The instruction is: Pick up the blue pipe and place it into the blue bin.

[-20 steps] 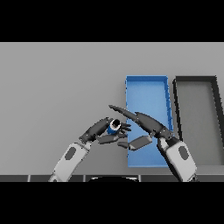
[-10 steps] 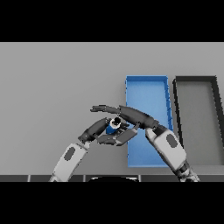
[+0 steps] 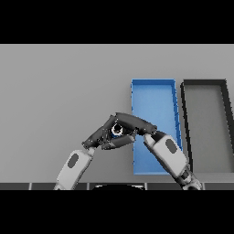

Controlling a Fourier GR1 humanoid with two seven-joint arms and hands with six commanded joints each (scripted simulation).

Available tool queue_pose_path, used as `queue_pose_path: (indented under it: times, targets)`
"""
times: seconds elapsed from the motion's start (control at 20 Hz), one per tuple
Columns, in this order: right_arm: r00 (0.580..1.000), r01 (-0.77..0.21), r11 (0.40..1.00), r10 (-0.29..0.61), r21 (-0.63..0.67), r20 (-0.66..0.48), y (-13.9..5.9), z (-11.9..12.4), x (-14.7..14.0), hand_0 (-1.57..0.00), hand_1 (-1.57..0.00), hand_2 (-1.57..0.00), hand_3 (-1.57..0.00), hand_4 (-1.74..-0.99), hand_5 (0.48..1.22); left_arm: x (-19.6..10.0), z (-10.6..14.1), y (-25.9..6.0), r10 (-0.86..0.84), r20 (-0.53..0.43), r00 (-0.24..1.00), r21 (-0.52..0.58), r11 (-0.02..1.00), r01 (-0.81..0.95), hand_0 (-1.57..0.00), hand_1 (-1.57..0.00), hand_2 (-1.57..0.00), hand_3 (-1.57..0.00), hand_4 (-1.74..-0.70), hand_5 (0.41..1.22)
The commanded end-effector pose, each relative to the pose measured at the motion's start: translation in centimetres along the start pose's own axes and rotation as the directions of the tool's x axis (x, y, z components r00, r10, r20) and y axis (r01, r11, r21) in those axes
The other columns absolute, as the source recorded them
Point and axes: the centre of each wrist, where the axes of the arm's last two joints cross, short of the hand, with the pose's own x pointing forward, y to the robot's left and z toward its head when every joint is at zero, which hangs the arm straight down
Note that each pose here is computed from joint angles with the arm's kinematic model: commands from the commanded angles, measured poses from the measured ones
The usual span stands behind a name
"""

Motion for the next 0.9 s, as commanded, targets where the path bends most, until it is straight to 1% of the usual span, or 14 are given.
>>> queue_pose_path:
  times: [0.0, 0.1, 0.2, 0.3, 0.35, 0.45, 0.5, 0.55, 0.6, 0.65, 0.7, 0.75, 0.8, 0.85]
  targets:
    - [1.0, -0.021, 1.0, 0.021, -0.005, -0.009, -0.1, 0.3, 0.0, -1.43, -1.43, -1.43, -1.3, -1.665, 0.987, 0.0, 0.1, 0.2, 0.003, -0.007, 1.0, -0.002, 1.0, -0.003, -1.57, -1.57, -1.57, -1.46, -1.71, 1.221]
    - [0.999, -0.034, 0.999, 0.035, -0.005, 0.025, 0.6, 0.2, 0.0, -1.48, -1.48, -1.48, -1.4, -1.692, 1.071, 0.2, 0.0, 0.2, -0.003, -0.006, 1.0, -0.006, 1.0, 0.003, -1.57, -1.57, -1.57, -1.44, -1.72, 1.221]
    - [0.999, -0.043, 0.999, 0.043, -0.008, 0.025, 0.1, 0.0, 0.3, -1.51, -1.51, -1.51, -1.46, -1.71, 1.125, 0.4, -0.4, 0.0, -0.008, 0.004, 1.0, 0.003, 1.0, 0.008, -1.57, -1.57, -1.57, -1.43, -1.73, 1.221]
    - [1.0, -0.019, 1.0, 0.019, -0.017, 0.017, 0.4, -0.1, 0.3, -1.53, -1.53, -1.53, -1.5, -1.721, 1.16, 0.2, 0.0, 0.2, -0.017, 0.011, 1.0, 0.006, 1.0, 0.017, -1.57, -1.57, -1.57, -1.43, -1.73, 1.221]
    - [0.999, -0.006, 0.999, 0.008, -0.032, 0.041, 0.7, 0.1, 0.2, -1.54, -1.54, -1.54, -1.52, -1.725, 1.172, 0.5, 0.2, 0.3, -0.023, 0.013, 1.0, 0.014, 1.0, 0.023, -1.57, -1.57, -1.57, -1.42, -1.73, 1.221]
    - [0.998, -0.017, 0.998, 0.021, -0.052, 0.064, 1.0, 0.1, 0.2, -1.55, -1.55, -1.55, -1.54, -1.731, 1.19, 0.6, 0.3, 0.4, -0.068, 0.028, 0.997, 0.036, 0.997, 0.067, -1.57, -1.57, -1.57, -1.45, -1.72, 1.221]
    - [0.997, -0.026, 0.998, 0.031, -0.062, 0.075, 0.9, 0.2, 0.2, -1.56, -1.56, -1.56, -1.54, -1.733, 1.196, 0.7, 0.5, 0.3, -0.095, 0.028, 0.995, 0.041, 0.995, 0.094, -1.46, -1.34, -1.29, -1.17, -1.6, 1.221]
    - [0.997, -0.03, 0.997, 0.035, -0.068, 0.067, 1.0, -0.1, 0.3, -1.56, -1.56, -1.56, -1.55, -1.734, 1.201, 0.7, 0.7, 0.8, -0.097, 0.015, 0.995, 0.016, 0.995, 0.097, -1.17, -1.07, -1.03, -0.93, -1.47, 1.221]
    - [0.998, -0.021, 0.997, 0.025, -0.069, 0.052, 1.1, 0.0, 0.6, -1.56, -1.56, -1.56, -1.55, -1.736, 1.205, 0.5, 0.4, 1.1, -0.103, 0.023, 0.994, -0.016, 0.995, 0.103, -0.94, -0.86, -0.83, -0.75, -1.37, 1.221]
    - [1.0, -0.011, 0.998, 0.013, -0.069, 0.028, 1.1, -0.1, 0.5, -1.56, -1.56, -1.56, -1.56, -1.737, 1.208, 0.2, 0.6, 0.9, -0.117, 0.016, 0.993, -0.041, 0.992, 0.117, -0.75, -0.69, -0.66, -0.6, -1.28, 1.221]
    - [1.0, -0.01, 0.998, 0.01, -0.065, 0.013, 1.0, -0.1, 0.6, -1.56, -1.56, -1.56, -1.56, -1.738, 1.211, 0.1, 0.8, 1.0, -0.122, 0.013, 0.992, -0.058, 0.991, 0.123, -0.6, -0.55, -0.53, -0.48, -1.21, 1.221]
    - [1.0, -0.012, 0.997, 0.012, -0.072, -0.004, 1.2, -0.2, 0.7, -1.57, -1.57, -1.57, -1.56, -1.738, 1.213, 0.1, 0.8, 1.2, -0.144, -0.004, 0.99, -0.062, 0.988, 0.143, -0.48, -0.44, -0.42, -0.38, -1.14, 1.132]
    - [1.0, -0.023, 0.997, 0.023, -0.073, 0.0, 1.0, 0.0, 0.7, -1.57, -1.57, -1.57, -1.56, -1.739, 1.214, 0.2, 0.9, 1.4, -0.148, -0.033, 0.988, -0.054, 0.988, 0.146, -0.38, -0.35, -0.34, -0.3, -1.08, 1.029]
    - [1.0, -0.028, 0.997, 0.028, -0.077, 0.0, 1.2, 0.0, 0.6, -1.57, -1.57, -1.57, -1.56, -1.739, 1.216, 0.3, 0.7, 1.3, -0.144, -0.055, 0.988, -0.048, 0.989, 0.141, -0.31, -0.28, -0.27, -0.24, -1.05, 0.938]
